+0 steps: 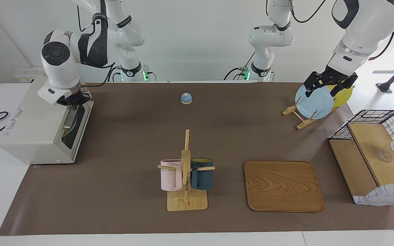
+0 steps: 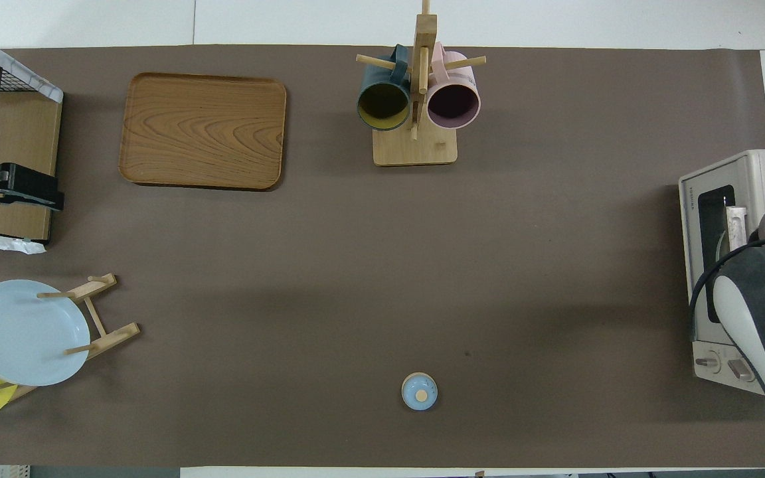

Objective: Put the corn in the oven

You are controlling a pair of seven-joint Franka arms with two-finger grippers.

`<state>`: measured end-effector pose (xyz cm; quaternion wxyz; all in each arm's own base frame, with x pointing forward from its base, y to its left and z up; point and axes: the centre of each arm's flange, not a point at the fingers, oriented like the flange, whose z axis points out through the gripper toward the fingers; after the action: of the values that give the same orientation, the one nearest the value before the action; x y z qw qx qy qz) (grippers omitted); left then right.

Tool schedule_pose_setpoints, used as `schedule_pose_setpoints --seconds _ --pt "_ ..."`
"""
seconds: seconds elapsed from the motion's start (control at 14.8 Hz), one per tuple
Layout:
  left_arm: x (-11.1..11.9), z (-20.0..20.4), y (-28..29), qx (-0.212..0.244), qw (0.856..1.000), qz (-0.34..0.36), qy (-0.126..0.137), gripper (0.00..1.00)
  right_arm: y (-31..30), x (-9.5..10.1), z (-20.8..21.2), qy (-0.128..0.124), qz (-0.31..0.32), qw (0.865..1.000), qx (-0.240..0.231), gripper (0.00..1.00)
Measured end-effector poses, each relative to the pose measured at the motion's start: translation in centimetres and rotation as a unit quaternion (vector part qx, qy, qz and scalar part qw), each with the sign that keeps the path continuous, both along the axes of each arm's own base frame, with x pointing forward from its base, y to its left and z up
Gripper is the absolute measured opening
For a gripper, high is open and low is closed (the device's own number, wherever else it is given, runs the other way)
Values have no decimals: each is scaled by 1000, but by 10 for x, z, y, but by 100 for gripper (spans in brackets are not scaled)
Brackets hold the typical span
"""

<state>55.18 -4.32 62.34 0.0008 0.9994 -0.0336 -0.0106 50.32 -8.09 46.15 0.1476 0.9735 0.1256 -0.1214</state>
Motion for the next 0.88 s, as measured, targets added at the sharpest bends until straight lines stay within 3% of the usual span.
schedule_pose_setpoints --seconds 0.4,0.74,0.88 --pt "0 0 0 0 1000 0 0 100 -5 4 9 -2 -20 1000 20 1" --pt "0 0 0 0 1000 0 0 100 0 14 66 -9 -50 997 57 3" --pt "0 0 0 0 1000 0 0 100 1 13 96 -11 -59 996 62 20"
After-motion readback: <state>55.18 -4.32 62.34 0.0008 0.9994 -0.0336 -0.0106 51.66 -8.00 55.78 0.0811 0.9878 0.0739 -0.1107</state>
